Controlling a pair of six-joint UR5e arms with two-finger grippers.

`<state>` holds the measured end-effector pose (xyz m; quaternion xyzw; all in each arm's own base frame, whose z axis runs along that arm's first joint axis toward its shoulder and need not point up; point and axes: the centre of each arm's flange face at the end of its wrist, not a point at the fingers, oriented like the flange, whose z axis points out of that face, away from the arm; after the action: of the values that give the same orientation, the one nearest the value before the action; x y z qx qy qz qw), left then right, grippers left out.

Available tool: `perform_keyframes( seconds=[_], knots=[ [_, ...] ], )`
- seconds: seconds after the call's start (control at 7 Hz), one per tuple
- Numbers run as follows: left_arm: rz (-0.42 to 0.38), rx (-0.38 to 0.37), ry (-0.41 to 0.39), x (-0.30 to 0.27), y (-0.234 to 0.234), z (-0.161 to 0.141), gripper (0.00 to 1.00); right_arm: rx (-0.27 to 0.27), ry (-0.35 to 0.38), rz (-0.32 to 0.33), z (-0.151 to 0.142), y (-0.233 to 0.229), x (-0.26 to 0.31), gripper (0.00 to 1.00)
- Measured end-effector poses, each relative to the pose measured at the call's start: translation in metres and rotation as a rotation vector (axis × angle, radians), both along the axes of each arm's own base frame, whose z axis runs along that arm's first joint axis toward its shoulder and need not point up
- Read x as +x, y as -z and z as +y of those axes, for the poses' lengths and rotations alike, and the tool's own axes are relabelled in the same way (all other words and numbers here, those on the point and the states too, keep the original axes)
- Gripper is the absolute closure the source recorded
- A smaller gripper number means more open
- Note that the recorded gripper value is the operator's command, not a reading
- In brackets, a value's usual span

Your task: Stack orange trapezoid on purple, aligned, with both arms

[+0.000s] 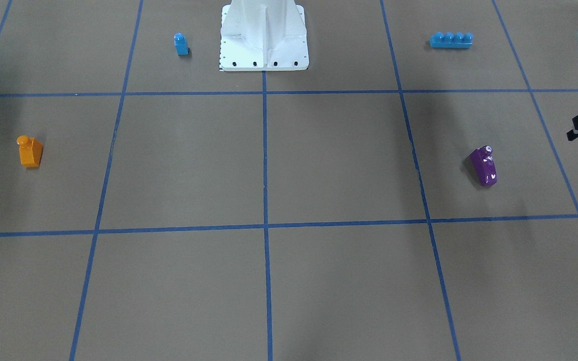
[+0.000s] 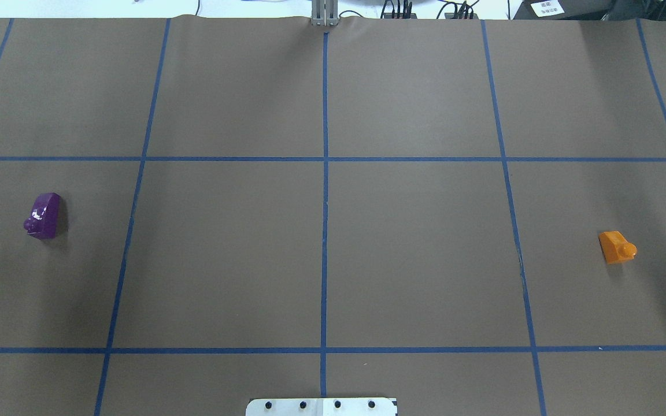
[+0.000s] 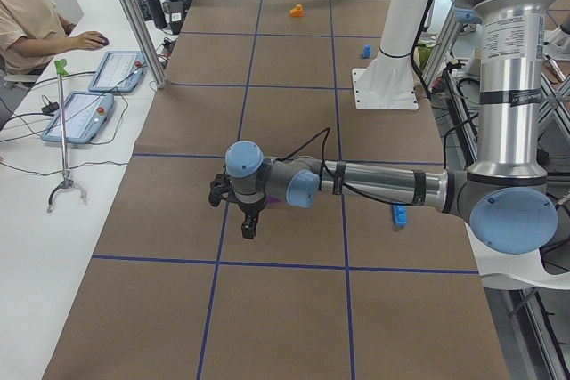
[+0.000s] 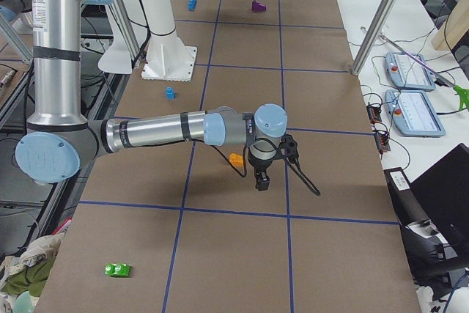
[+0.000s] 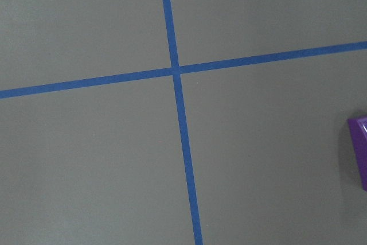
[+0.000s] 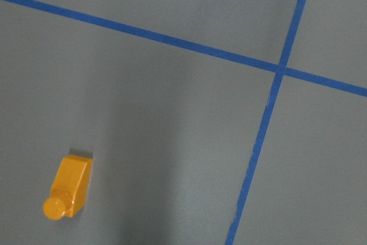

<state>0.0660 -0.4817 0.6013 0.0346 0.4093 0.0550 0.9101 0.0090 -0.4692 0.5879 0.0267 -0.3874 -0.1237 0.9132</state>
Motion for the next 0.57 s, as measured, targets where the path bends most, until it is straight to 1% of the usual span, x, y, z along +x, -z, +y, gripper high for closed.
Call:
perform_keyframes(
  seconds=[0.29,0.57],
  knots=[
    [0.039,-0.08,0.037,0.065,0.016,0.008,0.0,-0.008,0.001,-0.018,-0.001,-0.001,-0.002,0.0],
    [0.058,-0.153,0.049,0.115,0.021,0.021,0.0,-0.014,0.003,-0.032,-0.002,-0.002,-0.004,0.0]
  ],
)
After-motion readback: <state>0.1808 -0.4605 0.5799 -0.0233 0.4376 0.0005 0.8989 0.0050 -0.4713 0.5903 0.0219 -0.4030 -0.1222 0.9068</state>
